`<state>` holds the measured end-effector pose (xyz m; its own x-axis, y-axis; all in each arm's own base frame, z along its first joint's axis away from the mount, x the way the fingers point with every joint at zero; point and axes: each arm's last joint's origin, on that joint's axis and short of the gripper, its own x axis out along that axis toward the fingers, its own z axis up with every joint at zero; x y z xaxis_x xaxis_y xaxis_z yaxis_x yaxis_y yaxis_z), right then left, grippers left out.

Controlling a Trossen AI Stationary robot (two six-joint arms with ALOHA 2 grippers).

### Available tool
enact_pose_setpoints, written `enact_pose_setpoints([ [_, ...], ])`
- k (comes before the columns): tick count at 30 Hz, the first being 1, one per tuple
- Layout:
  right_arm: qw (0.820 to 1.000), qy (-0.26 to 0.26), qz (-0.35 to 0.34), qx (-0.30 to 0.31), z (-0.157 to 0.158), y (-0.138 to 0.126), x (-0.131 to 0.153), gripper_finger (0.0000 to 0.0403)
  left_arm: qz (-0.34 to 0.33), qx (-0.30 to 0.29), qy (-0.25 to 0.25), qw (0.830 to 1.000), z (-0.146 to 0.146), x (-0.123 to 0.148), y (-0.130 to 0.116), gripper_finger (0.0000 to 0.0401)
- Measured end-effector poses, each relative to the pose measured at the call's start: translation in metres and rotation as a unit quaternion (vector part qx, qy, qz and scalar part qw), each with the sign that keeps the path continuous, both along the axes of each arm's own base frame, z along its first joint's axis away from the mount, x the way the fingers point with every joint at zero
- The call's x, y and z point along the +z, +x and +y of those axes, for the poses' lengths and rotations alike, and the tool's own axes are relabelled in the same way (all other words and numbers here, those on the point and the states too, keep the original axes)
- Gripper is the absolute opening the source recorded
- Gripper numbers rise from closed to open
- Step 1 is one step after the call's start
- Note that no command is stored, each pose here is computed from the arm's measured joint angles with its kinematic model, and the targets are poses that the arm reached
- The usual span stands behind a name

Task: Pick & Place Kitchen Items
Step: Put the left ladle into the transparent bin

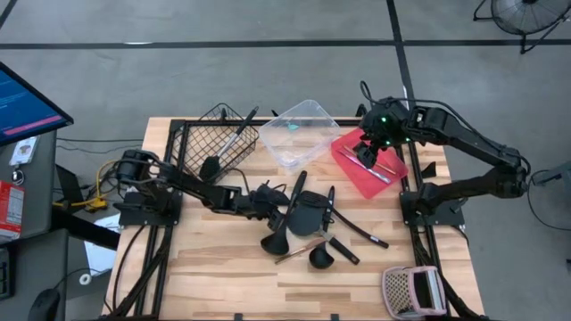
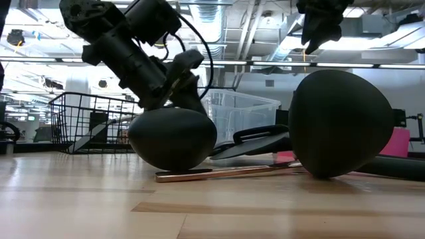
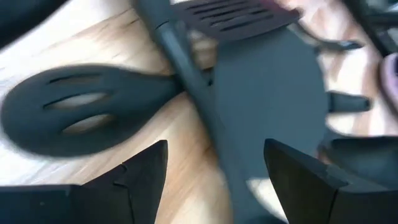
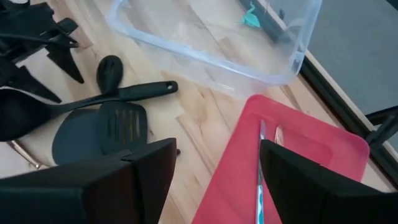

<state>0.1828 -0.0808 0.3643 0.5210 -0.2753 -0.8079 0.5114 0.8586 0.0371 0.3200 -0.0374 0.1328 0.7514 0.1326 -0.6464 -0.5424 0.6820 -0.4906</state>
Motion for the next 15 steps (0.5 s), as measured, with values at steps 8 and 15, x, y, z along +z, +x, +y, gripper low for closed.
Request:
enact_pose_setpoints([
  [8,1.000,0.001,0.001,0.009,0.0033,0.0012,-0.0002,0.0227,-0.009,0.014,0.011,1.000,0.0007,0.0022,0.0027,0.0249],
  [15,1.000,0.001,0.001,0.009,0.0032,0.0011,-0.0002,0.0227,-0.011,0.034,0.026,0.999,0.0021,0.0001,0.0032,0.0248],
])
